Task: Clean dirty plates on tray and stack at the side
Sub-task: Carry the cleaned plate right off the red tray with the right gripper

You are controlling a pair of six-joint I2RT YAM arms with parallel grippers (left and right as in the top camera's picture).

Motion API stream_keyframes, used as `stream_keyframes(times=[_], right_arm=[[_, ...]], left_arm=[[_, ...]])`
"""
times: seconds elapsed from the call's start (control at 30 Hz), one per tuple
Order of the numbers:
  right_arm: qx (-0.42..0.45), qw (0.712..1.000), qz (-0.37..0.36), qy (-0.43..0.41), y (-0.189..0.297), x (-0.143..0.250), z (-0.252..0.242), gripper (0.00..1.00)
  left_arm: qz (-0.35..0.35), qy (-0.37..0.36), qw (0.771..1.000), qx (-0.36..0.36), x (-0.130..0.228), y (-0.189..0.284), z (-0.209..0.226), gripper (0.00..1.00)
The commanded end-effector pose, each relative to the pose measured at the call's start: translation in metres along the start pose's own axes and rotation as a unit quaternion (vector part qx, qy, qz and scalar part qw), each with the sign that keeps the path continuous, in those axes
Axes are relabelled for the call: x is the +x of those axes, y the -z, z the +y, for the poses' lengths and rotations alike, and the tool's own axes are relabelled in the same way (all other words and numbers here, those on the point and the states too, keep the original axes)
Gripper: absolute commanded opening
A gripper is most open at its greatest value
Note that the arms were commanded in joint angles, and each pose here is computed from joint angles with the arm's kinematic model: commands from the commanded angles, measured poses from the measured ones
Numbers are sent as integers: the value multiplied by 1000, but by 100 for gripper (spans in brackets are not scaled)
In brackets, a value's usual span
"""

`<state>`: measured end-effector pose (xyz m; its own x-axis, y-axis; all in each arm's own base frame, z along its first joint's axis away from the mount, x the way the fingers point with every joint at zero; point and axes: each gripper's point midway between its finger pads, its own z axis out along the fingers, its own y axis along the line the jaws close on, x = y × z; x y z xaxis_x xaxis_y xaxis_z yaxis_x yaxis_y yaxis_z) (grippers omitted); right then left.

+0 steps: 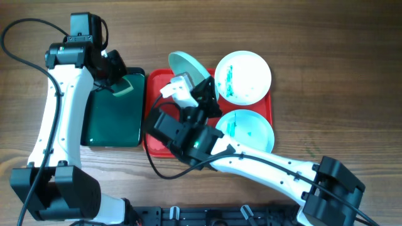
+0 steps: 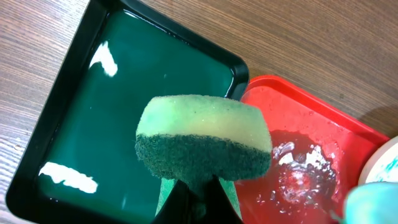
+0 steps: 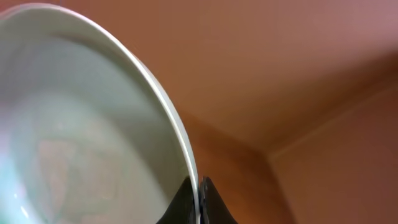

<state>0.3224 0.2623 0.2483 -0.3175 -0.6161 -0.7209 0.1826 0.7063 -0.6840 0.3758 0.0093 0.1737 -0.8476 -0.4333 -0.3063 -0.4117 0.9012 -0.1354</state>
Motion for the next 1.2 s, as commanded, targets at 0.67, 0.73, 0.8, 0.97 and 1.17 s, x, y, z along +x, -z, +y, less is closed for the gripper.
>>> stream_keyframes(times=[0.67,0.73,0.8,0.97,1.17], right_arm=[[-240,965,97,-47,14,37,64,4],[-307,938,138,-85,15,43,72,4],[-369,906,168,-125,14,41,70,4],[-486,799,248,-252,-25,47,28,4],[-455,728,346,-379,-93,107,-40,4]], left_arm=[[-3,9,1000,-9,-3,-2,5,4],[-3,9,1000,-9,-3,-2,5,4],[-3,8,1000,-9,-3,-2,5,4],[-2,8,1000,-9,-3,-2,5,4],[-2,8,1000,-9,-3,-2,4,4]])
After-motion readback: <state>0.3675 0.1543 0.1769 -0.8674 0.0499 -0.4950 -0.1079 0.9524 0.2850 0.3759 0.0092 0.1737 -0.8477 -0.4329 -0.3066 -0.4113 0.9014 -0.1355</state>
